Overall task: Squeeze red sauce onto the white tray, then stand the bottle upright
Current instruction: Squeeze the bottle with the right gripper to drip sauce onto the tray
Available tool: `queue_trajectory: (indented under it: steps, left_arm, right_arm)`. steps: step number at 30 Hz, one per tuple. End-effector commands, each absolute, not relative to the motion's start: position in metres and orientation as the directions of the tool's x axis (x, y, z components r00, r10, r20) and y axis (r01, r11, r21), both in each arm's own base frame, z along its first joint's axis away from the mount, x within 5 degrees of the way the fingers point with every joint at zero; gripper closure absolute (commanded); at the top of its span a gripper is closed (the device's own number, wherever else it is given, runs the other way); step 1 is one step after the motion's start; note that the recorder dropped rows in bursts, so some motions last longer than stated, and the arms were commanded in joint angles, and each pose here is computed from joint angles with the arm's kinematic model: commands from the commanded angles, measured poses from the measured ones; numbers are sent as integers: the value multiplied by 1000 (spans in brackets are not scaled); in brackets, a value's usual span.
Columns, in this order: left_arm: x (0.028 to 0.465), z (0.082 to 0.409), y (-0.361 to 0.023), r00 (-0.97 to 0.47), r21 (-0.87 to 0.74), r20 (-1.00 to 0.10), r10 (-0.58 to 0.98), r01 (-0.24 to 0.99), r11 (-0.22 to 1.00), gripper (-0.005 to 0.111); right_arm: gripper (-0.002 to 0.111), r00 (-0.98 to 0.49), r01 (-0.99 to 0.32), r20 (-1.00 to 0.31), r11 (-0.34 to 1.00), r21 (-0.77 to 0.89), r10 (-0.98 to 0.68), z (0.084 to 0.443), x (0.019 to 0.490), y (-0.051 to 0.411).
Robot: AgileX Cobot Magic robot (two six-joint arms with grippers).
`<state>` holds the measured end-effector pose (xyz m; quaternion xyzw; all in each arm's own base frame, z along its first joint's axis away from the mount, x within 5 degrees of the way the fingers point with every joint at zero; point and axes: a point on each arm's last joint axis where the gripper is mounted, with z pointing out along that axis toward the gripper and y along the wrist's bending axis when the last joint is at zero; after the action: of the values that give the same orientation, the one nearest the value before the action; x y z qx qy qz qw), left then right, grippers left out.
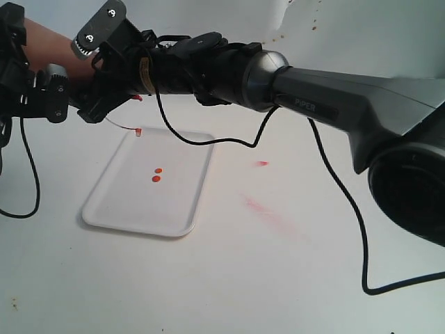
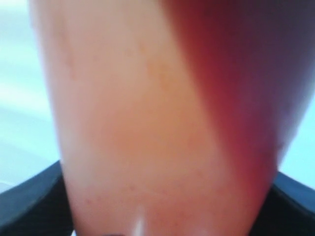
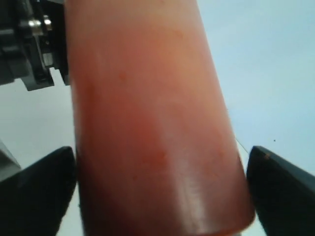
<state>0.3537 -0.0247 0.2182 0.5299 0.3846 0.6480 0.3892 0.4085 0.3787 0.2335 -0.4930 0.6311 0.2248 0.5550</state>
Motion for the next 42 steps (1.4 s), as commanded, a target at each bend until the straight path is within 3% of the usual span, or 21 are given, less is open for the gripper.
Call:
queue_trajectory:
  steps: [1, 4, 5, 38, 42]
  left_arm:
    - [353, 229, -26, -157, 908, 361, 919, -164, -385, 107]
    - [353, 229, -26, -157, 908, 361, 919, -164, -385, 107]
    - [353, 229, -26, -157, 908, 361, 919, -164, -385, 107]
    - [353, 229, -26, -162, 910, 357, 920, -161, -381, 107]
    - [353, 229, -26, -162, 910, 357, 920, -161, -381, 107]
  right_arm:
    - [59, 118, -878, -929, 400, -262, -350, 245, 400, 385]
    - [103, 118, -878, -929, 400, -262, -350, 245, 400, 385]
    - [108, 114, -878, -930, 404, -258, -348, 245, 400, 385]
    - [108, 129, -879, -938, 400, -258, -321, 264, 396, 382]
    - [97, 127, -880, -939, 401, -255, -320, 264, 396, 382]
